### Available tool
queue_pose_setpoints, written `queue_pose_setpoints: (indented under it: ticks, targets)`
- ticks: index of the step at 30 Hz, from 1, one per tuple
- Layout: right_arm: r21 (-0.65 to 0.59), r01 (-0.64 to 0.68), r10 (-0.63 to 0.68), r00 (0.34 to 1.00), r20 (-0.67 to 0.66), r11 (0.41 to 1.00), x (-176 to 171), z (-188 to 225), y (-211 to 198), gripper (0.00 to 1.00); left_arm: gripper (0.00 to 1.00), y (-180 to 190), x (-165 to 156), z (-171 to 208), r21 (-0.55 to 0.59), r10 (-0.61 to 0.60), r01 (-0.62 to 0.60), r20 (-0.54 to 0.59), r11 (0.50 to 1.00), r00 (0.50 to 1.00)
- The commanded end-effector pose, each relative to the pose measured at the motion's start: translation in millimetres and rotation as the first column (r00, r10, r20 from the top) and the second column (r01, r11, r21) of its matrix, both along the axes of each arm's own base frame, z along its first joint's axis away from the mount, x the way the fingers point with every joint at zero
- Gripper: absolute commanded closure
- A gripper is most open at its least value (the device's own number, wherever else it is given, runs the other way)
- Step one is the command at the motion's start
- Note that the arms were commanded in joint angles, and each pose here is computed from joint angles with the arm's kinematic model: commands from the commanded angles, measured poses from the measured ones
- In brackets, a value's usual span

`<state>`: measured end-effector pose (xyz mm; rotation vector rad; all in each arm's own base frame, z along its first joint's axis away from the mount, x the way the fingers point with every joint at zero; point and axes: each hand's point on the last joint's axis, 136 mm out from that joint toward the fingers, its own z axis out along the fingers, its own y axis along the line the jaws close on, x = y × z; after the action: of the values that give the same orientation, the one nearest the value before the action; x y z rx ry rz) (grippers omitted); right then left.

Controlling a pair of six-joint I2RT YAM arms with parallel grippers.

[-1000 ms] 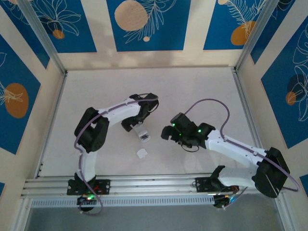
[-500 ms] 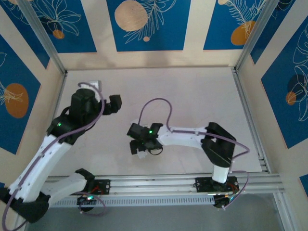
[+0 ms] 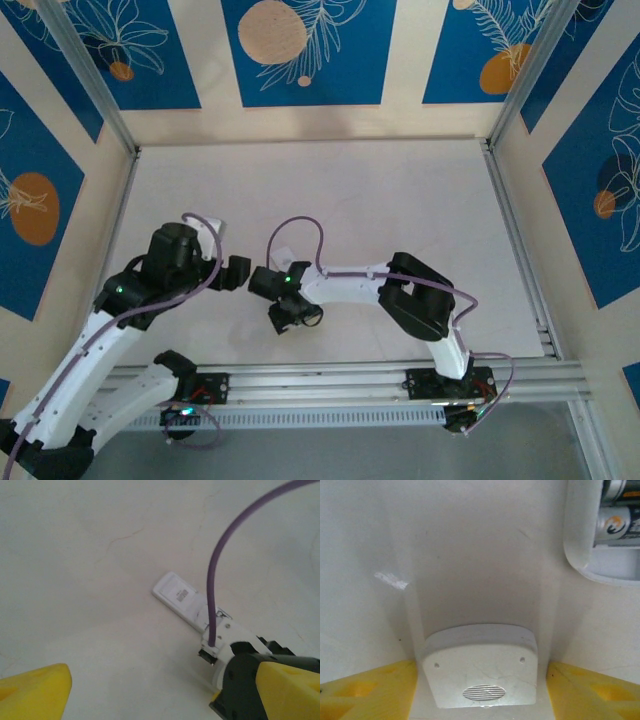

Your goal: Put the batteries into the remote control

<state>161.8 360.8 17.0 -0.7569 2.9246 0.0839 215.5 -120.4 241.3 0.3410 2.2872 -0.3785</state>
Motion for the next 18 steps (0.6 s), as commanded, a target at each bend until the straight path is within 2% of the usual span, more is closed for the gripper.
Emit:
queue_pose_setpoints:
  ticks: [1, 5, 11, 18]
  targets:
    - [0.006, -0.023, 0.023, 1.0, -0.019, 1.0, -1, -3, 5, 0.33, 0.08, -8, -15, -1, -0.061, -0.063, 0.062, -0.023, 0.996, 0.998]
    - [0.045, -0.007, 0.009, 0.999, -0.045, 0.999, 2, -5, 12, 0.37, 0.09, -8, -26, -5, -0.089, -0.078, 0.075, -0.03, 0.993, 0.997]
    - [0.01, -0.011, 0.011, 1.0, -0.001, 1.0, 13, -7, 13, 0.34, 0.09, -5, -33, -2, -0.119, -0.064, 0.062, -0.017, 0.991, 0.998]
    - [0.016, 0.013, -0.013, 1.0, 0.003, 1.0, 18, -5, 15, 0.51, 0.09, -7, -36, -2, -0.149, -0.073, 0.069, -0.018, 0.986, 0.997]
